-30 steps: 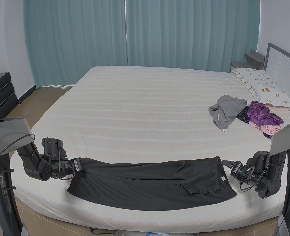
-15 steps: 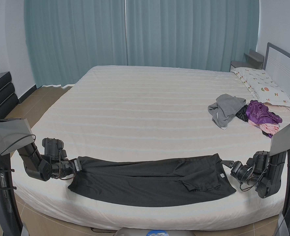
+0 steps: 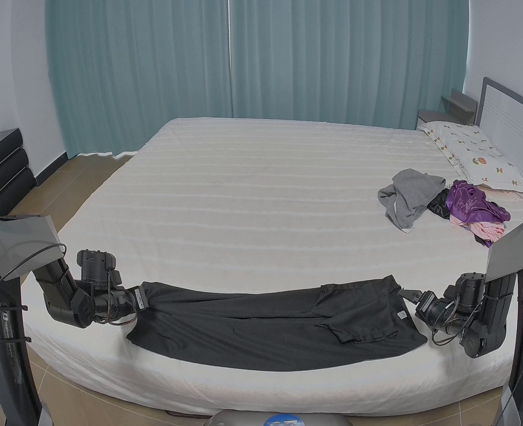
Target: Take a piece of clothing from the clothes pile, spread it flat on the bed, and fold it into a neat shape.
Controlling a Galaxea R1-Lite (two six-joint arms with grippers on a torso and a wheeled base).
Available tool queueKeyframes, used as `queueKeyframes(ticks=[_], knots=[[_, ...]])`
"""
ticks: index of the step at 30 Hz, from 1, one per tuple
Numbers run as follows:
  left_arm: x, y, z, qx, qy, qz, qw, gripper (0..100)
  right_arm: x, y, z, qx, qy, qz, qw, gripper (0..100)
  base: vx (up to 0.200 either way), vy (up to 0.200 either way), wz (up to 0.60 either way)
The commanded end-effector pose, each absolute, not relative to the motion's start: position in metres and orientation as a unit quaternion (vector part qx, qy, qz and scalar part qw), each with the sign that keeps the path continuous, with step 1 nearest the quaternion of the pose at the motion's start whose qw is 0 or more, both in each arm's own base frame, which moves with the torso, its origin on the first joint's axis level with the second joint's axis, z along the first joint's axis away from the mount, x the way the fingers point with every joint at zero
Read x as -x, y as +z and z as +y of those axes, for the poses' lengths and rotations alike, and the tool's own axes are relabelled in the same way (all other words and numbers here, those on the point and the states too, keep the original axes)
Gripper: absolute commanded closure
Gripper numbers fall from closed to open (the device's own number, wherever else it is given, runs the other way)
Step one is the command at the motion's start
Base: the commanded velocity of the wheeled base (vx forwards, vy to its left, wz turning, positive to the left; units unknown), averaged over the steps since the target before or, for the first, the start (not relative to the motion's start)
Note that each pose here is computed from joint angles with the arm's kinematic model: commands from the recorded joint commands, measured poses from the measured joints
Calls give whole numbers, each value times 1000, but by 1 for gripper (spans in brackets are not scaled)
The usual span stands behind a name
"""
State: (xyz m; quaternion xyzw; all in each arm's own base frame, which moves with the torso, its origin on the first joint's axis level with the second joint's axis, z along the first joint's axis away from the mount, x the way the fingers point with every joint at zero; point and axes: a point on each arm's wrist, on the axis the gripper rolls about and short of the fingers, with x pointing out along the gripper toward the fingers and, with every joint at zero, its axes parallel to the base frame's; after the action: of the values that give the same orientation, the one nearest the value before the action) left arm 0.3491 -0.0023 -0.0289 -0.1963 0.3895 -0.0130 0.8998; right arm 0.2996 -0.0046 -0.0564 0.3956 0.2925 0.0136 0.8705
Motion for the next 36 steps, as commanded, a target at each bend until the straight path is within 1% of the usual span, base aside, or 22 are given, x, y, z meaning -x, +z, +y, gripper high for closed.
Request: queueKeyframes(ticks=[1,11,22,31,36], knots=[[-349,-29,-2,198,-13,390,899,100,-300,-56,-5,-395,16,288,872,0,0,0,0],[-347,-28,-5,203,-12,392,897,100,-300,-56,-5,-395,16,288,872,0,0,0,0],[-343,-13,-17,220,-18,380,898,100,-300,-56,-5,-395,16,288,872,0,0,-200,0],[-339,-9,-23,218,-26,381,898,100,-301,-56,-5,-395,16,288,872,0,0,-200,0],[-334,4,-30,229,-33,371,899,100,-301,-56,-4,-394,17,287,873,0,0,-200,0]])
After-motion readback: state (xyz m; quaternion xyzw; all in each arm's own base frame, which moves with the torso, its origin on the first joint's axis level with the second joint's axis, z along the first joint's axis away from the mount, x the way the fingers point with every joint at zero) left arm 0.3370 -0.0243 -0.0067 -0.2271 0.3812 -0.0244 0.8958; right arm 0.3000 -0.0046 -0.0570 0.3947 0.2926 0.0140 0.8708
